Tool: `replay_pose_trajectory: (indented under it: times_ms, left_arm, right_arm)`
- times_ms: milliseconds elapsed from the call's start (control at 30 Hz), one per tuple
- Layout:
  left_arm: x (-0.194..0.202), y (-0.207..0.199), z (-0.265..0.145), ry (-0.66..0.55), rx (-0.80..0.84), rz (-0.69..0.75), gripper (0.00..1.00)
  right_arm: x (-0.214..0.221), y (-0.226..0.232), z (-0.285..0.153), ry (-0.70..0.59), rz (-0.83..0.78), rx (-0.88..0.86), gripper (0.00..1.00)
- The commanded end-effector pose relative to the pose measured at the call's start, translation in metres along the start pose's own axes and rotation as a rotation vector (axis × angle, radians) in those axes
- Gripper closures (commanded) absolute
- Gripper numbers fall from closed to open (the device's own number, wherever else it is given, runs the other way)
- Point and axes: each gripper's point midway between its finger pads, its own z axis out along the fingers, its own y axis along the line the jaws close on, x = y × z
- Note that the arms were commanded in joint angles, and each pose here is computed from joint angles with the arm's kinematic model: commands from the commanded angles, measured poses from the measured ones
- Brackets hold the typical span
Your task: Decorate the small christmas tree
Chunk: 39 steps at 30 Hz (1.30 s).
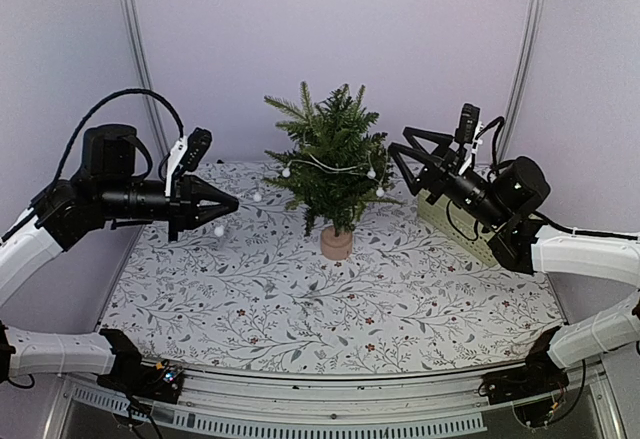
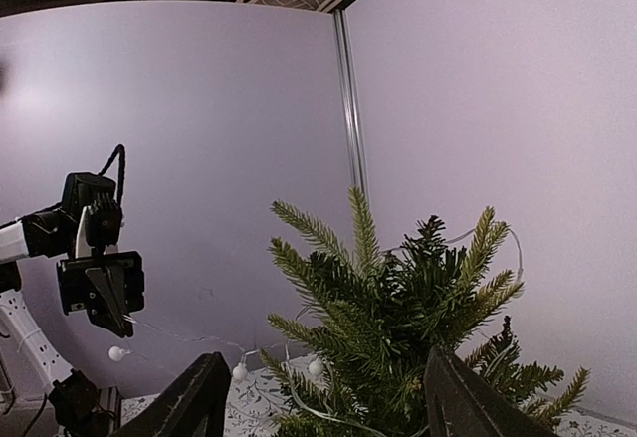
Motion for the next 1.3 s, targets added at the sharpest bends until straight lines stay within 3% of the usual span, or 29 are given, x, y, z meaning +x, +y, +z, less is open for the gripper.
replay_pose_trajectory:
  times_ms: [0, 200, 500, 667, 1067, 1267]
  left_arm:
    - [-0.003, -0.026, 0.000, -0.032, 0.116, 0.020, 1.00]
    - [0.007, -0.005, -0.008, -0.034, -0.038, -0.002, 1.00]
    - [0.001, -0.020, -0.025, -0.105, 0.003, -0.002, 1.00]
    - [0.015, 0.002, -0.024, -0.063, -0.110, -0.041, 1.00]
    - [0.043, -0.028, -0.013, -0.005, 0.102, -0.073, 1.00]
    - [0.039, -0.020, -0.021, -0.019, 0.030, -0.095, 1.00]
  right_arm:
    - [0.003, 0.006, -0.003, 0.023, 0.019, -0.033, 0.30]
    - [0.002, 0.008, -0.005, 0.028, 0.025, -0.041, 0.30]
    - [-0.003, 0.009, -0.008, 0.015, 0.017, -0.037, 0.30]
    - [-0.003, 0.010, -0.009, 0.016, 0.024, -0.042, 0.30]
    - [-0.004, 0.010, -0.010, 0.013, 0.023, -0.037, 0.31]
    - [-0.006, 0.010, -0.011, 0.010, 0.023, -0.035, 0.31]
